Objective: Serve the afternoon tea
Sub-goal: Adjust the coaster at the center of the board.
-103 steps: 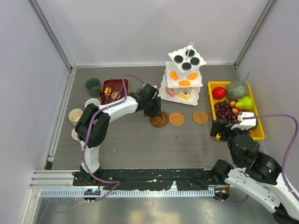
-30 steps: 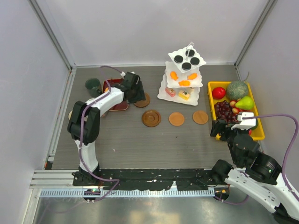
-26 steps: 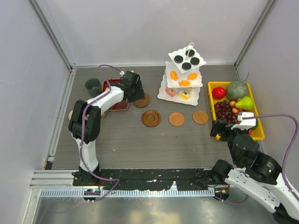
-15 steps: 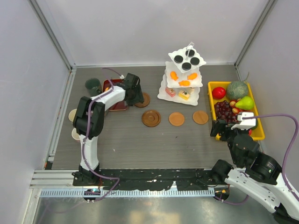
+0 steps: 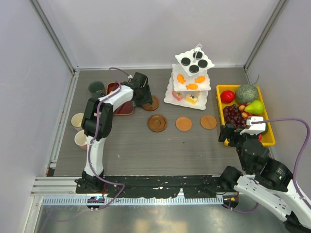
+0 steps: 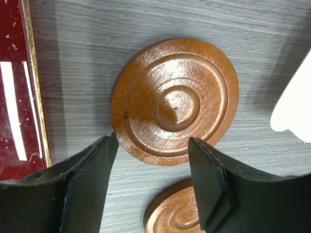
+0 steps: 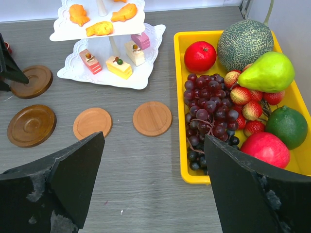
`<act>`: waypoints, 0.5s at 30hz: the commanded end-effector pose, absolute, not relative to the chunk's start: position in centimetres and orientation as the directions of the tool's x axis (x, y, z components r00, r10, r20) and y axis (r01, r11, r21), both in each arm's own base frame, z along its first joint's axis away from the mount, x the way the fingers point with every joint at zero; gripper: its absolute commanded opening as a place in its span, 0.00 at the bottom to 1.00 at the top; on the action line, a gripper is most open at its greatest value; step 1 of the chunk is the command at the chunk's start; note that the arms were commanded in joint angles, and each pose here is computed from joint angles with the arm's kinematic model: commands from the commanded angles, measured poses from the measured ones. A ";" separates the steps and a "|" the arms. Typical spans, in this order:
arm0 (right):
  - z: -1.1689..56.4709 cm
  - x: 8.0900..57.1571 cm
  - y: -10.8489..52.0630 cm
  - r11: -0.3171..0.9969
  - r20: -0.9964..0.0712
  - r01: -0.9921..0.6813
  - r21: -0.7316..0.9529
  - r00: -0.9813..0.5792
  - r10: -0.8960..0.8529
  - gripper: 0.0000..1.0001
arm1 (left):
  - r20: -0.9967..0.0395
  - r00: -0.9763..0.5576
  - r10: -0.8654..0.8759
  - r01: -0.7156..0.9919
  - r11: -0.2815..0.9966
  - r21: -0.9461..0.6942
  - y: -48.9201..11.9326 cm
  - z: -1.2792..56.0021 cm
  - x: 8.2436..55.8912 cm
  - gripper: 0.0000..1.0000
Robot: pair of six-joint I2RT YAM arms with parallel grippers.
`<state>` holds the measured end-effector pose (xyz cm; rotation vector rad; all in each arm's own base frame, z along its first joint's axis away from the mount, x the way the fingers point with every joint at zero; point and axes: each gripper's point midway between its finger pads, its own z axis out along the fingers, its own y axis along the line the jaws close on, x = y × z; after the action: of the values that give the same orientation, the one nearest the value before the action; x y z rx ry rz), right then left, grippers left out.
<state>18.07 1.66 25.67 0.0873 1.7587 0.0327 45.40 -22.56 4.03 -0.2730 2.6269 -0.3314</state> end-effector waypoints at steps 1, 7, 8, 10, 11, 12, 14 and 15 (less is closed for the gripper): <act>26.2 18.4 1.7 0.994 -0.981 0.059 0.090 -0.169 0.099 0.90 | -0.456 -0.858 -0.238 -0.099 0.946 -0.309 -23.3 5.7 46.7 0.68; 26.3 18.3 1.6 0.994 -0.981 0.057 0.092 -0.168 0.101 0.90 | -0.525 -0.818 -0.234 -0.069 0.947 -0.315 -22.3 9.6 45.9 0.72; 26.4 18.3 1.6 0.994 -0.981 0.059 0.095 -0.163 0.104 0.90 | -0.548 -0.804 -0.232 -0.063 0.949 -0.309 -21.8 10.7 45.8 0.72; 26.4 18.3 1.6 0.994 -0.981 0.057 0.095 -0.166 0.103 0.90 | -0.597 -0.769 -0.229 -0.057 0.954 -0.293 -20.4 13.4 45.1 0.74; 26.3 18.3 1.7 0.994 -0.981 0.052 0.094 -0.167 0.102 0.90 | -0.616 -0.752 -0.234 -0.063 0.956 -0.286 -19.5 14.4 44.5 0.75; 26.5 18.2 1.6 0.994 -0.981 0.052 0.100 -0.162 0.107 0.90 | -0.639 -0.732 -0.238 -0.066 0.957 -0.281 -18.8 15.3 43.8 0.78; 26.4 18.2 1.6 0.993 -0.981 0.052 0.101 -0.162 0.109 0.90 | -0.677 -0.693 -0.247 -0.079 0.960 -0.269 -17.2 17.0 42.6 0.84; 26.5 18.2 1.7 0.993 -0.981 0.047 0.107 -0.159 0.113 0.90 | -0.689 -0.680 -0.251 -0.094 0.962 -0.257 -16.2 17.4 41.8 0.88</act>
<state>18.07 1.67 25.67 0.0869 1.7587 0.0336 42.41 -19.64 10.50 -0.2174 2.5195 -0.3103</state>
